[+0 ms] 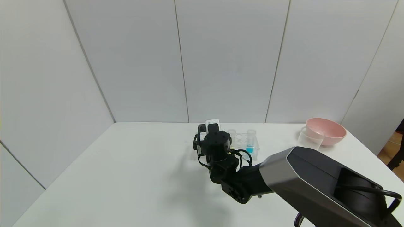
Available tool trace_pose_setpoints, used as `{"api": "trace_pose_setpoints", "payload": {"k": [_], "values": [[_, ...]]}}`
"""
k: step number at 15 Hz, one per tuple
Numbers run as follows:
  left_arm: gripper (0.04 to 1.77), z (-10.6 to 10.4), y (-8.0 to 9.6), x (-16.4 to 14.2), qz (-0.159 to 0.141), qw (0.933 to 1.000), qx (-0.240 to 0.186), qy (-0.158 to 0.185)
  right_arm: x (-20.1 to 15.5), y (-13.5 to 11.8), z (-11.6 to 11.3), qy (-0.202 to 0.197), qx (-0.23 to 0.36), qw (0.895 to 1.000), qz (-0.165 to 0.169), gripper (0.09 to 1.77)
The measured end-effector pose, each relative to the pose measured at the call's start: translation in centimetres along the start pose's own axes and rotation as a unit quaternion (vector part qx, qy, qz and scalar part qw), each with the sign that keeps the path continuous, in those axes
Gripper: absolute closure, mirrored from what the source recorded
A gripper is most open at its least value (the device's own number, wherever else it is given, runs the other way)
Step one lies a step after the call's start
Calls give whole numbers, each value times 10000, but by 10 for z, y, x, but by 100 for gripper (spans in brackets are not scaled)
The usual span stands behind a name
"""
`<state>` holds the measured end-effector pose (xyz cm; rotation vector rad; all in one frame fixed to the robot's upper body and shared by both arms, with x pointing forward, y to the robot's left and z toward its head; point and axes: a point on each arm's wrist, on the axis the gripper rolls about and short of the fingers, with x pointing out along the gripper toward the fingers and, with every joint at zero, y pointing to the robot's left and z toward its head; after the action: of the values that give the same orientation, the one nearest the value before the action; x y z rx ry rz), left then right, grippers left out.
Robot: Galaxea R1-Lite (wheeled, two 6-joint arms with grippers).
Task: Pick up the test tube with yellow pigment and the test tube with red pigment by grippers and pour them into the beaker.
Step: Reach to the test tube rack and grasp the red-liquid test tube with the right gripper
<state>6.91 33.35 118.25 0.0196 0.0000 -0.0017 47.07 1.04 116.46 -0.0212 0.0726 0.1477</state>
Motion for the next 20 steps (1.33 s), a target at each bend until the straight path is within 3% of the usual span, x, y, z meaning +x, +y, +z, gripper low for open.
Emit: {"api": "trace_pose_setpoints", "payload": {"k": [7,11,14,15,20], "values": [[5,0,0,0,0,10000,0,0,5,-4,-7,31,-16,10000,-54,15],[5,0,0,0,0,10000,2,0,9,-4,-8,5,3,10000,-91,75],[5,0,0,0,0,10000,0,0,9,-3,-9,-4,1,10000,-74,107],[5,0,0,0,0,10000,0,0,9,-2,-9,-8,3,10000,-61,133],[5,0,0,0,0,10000,0,0,10,-2,-9,-4,-2,10000,-70,133]]}}
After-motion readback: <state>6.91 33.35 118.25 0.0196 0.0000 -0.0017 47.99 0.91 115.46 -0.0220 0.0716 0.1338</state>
